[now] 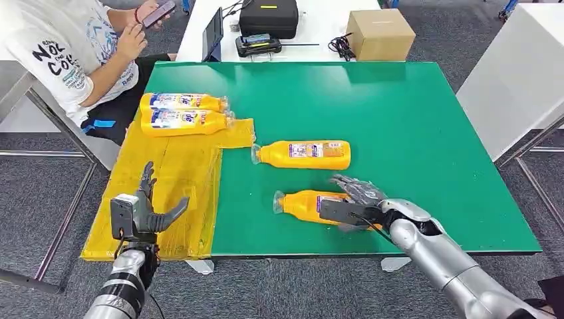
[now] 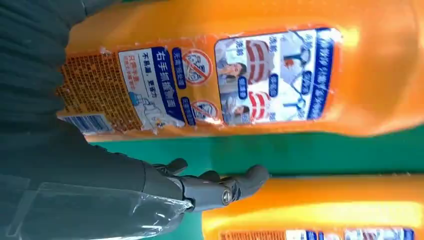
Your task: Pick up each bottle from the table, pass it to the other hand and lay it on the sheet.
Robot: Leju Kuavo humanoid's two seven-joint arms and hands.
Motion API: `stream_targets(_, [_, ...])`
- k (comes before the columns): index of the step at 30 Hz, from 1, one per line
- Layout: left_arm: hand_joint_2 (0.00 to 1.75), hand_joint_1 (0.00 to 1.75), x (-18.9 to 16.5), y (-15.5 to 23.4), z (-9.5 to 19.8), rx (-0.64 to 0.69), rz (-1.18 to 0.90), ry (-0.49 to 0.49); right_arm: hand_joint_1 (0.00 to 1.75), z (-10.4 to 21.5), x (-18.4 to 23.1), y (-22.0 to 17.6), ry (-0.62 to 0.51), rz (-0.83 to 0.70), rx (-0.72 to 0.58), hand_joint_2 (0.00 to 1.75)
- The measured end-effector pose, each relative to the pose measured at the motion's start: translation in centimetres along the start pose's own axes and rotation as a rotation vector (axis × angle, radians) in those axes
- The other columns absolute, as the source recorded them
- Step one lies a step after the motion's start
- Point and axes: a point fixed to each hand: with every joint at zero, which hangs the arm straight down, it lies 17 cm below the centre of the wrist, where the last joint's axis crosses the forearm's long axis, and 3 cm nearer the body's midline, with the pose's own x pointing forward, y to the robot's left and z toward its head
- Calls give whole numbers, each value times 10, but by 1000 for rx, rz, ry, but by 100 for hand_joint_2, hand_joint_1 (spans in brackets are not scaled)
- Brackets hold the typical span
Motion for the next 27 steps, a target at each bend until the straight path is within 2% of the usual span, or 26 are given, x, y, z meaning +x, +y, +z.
stream_targets(9, [175,0,-1,-3,1,-5,4,4,0,2,-6,10,13,19,34,175])
stream_targets(23, [175,0,-1,-4,1,-5,14,9,0,6,-23,5,77,67,79,175])
stream_targets(24, [175,0,-1,-5,1,-5,19,9,12,7,-25,4,84,73,83,175])
stream_targets(25, [175,0,-1,-5,1,-4,21,9,145,8,-28,3,94,80,89,175])
stream_targets(26, [175,0,-1,-6,1,-5,27,9,175,9,-31,1,103,88,93,175])
stream_targets(27, [175,0,-1,-7,1,-6,34,10,175,10,-34,0,113,94,98,175])
